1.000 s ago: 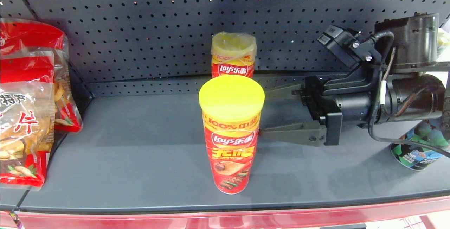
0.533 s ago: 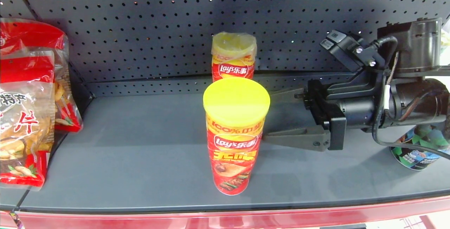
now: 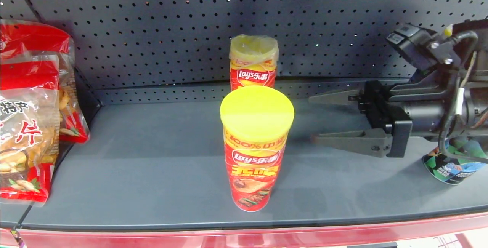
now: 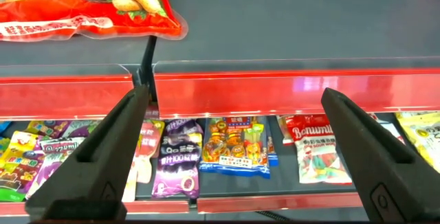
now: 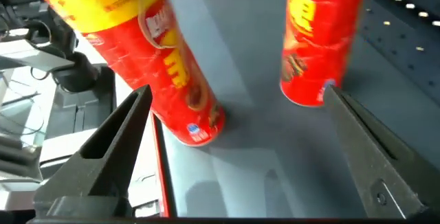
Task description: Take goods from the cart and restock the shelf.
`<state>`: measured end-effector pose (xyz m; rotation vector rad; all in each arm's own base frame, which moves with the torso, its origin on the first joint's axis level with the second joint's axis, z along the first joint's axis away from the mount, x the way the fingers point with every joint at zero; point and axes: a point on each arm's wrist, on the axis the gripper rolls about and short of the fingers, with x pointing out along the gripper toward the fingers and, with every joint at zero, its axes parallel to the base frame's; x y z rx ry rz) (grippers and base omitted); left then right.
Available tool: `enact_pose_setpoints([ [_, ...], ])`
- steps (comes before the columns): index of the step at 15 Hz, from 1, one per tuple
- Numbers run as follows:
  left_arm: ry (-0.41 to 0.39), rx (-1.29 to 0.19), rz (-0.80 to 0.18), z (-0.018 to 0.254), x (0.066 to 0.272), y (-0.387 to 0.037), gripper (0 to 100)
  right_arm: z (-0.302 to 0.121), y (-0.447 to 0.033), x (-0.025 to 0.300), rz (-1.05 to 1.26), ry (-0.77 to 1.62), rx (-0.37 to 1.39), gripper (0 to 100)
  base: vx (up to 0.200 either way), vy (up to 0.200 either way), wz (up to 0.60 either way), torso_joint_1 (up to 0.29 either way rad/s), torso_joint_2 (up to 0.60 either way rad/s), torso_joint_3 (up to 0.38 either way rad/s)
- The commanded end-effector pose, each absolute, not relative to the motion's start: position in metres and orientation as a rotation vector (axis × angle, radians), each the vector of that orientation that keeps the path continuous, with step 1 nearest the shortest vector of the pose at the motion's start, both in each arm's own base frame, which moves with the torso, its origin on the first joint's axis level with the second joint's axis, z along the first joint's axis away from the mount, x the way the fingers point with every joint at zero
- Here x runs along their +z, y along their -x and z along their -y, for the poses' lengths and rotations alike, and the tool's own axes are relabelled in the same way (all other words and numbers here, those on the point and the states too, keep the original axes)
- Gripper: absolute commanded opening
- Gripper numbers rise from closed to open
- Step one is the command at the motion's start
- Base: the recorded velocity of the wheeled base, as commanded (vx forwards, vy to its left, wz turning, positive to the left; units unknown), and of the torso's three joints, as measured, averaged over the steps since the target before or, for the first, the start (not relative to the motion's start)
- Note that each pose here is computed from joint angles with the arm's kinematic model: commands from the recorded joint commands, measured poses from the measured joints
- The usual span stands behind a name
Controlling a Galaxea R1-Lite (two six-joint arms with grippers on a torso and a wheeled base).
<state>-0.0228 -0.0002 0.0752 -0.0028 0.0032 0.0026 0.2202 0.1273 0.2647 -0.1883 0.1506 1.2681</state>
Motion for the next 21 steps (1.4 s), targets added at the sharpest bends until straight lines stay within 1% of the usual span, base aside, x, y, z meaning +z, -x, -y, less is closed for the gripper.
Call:
enact_pose_setpoints([
  [1, 0.003, 0.003, -0.005, 0.0, 0.075, 0.023, 100, -0.112, -0.202, 0.283, -0.076, 0.199, 1.235, 100, 0.0, 0.0, 0.0, 0.0, 0.0, 0.0],
  [4, 0.003, 0.003, -0.005, 0.0, 0.075, 0.023, 100, -0.1, -0.179, 0.312, -0.014, 0.179, 1.212, 100, 0.0, 0.0, 0.0, 0.0, 0.0, 0.0],
  [5, 0.003, 0.003, -0.005, 0.0, 0.075, 0.023, 100, -0.095, -0.163, 0.322, 0.009, 0.167, 1.22, 100, 0.0, 0.0, 0.0, 0.0, 0.0, 0.0],
  [7, 0.003, 0.003, -0.005, 0.0, 0.075, 0.023, 100, -0.088, -0.14, 0.332, 0.046, 0.146, 1.232, 100, 0.0, 0.0, 0.0, 0.0, 0.0, 0.0],
  [8, 0.003, 0.003, -0.005, 0.0, 0.075, 0.023, 100, -0.081, -0.12, 0.34, 0.075, 0.129, 1.246, 100, 0.0, 0.0, 0.0, 0.0, 0.0, 0.0],
  [12, 0.003, 0.003, -0.005, 0.0, 0.075, 0.023, 100, -0.056, -0.068, 0.348, 0.112, 0.118, 1.246, 100, 0.0, 0.0, 0.0, 0.0, 0.0, 0.0],
  [14, 0.003, 0.003, -0.005, 0.0, 0.075, 0.023, 100, -0.032, -0.028, 0.343, 0.12, 0.081, 1.219, 100, 0.0, 0.0, 0.0, 0.0, 0.0, 0.0],
  [15, 0.003, 0.003, -0.005, 0.0, 0.075, 0.023, 100, -0.026, -0.018, 0.341, 0.126, 0.07, 1.197, 100, 0.0, 0.0, 0.0, 0.0, 0.0, 0.0],
  [16, 0.003, 0.003, -0.005, 0.0, 0.075, 0.023, 100, -0.014, 0.003, 0.328, 0.133, 0.039, 1.065, 100, 0.0, 0.0, 0.0, 0.0, 0.0, 0.0],
  [17, 0.003, 0.003, -0.005, 0.0, 0.075, 0.023, 100, -0.01, 0.013, 0.316, 0.124, 0.007, 0.94, 100, 0.0, 0.0, 0.0, 0.0, 0.0, 0.0],
  [19, 0.003, 0.003, -0.005, 0.0, 0.075, 0.023, 100, -0.005, 0.022, 0.298, 0.121, -0.032, 0.674, 100, 0.0, 0.0, 0.0, 0.0, 0.0, 0.0],
  [20, 0.003, 0.003, -0.005, 0.0, 0.075, 0.023, 100, -0.003, 0.024, 0.294, 0.124, -0.036, 0.611, 100, 0.0, 0.0, 0.0, 0.0, 0.0, 0.0],
  [21, 0.003, 0.003, -0.005, 0.0, 0.075, 0.023, 100, 0.001, 0.028, 0.282, 0.125, -0.034, 0.447, 100, 0.0, 0.0, 0.0, 0.0, 0.0, 0.0],
])
